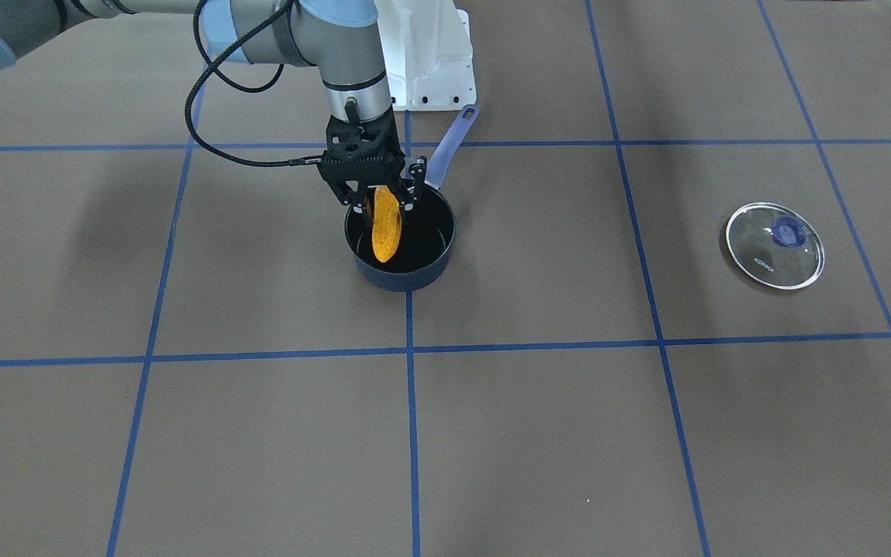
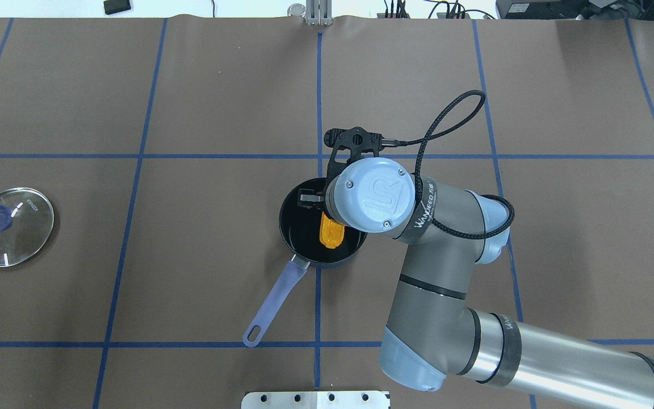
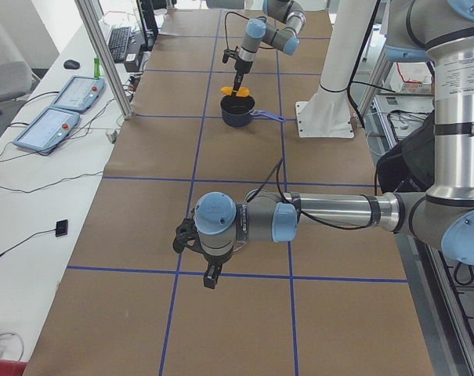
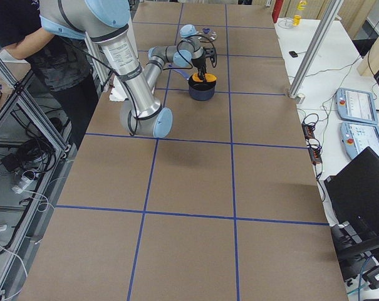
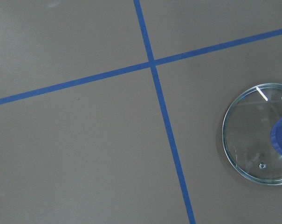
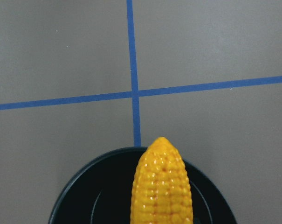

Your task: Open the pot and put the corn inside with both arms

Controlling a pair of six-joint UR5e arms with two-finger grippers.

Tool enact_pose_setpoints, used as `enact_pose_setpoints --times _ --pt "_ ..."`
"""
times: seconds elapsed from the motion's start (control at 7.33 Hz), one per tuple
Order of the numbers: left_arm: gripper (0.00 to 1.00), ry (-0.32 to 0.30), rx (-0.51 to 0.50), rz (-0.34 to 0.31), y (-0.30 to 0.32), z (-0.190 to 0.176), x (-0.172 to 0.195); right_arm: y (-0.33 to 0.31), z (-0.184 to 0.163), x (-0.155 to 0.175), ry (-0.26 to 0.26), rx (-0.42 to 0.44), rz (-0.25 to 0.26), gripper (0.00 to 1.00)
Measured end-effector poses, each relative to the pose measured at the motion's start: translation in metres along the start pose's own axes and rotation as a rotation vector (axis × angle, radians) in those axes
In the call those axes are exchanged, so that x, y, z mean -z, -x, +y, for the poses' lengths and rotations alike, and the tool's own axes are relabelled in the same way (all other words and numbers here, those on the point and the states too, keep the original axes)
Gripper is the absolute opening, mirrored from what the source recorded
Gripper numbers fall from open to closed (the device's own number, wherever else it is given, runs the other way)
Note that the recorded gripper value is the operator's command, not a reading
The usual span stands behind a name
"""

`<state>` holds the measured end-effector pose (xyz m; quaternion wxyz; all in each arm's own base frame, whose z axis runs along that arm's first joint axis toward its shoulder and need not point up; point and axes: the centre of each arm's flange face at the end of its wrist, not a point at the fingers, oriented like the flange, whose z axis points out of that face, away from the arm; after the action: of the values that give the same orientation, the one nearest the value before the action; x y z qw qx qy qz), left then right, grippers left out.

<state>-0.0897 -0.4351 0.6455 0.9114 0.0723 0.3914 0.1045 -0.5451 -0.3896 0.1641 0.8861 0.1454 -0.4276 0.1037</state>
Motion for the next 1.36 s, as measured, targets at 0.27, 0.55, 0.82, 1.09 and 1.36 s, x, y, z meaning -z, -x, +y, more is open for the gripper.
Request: enact_pose_setpoints --times 0.27,0.55,0.82,1.09,1.36 --pt "0.99 0.002 0.001 0.000 0.001 0.000 -0.001 0.002 -0.003 0.004 -0.013 -0.007 -0.003 1.00" --pt "0.99 0.003 0.003 0.001 0.001 0.002 -0.001 -0.024 -0.061 0.015 0.009 -0.002 0.001 1.00" --pt "0.99 0.013 0.016 0.003 0.005 0.007 -0.005 -0.111 -0.153 0.019 0.061 0.094 0.052 1.00" --pt "0.99 0.031 0.059 0.006 0.006 0.008 -0.006 -0.237 -0.227 0.026 0.128 0.231 0.107 1.00" --pt "0.99 0.033 0.113 0.000 0.003 0.004 -0.002 -0.380 -0.269 0.049 0.189 0.336 0.134 1.00"
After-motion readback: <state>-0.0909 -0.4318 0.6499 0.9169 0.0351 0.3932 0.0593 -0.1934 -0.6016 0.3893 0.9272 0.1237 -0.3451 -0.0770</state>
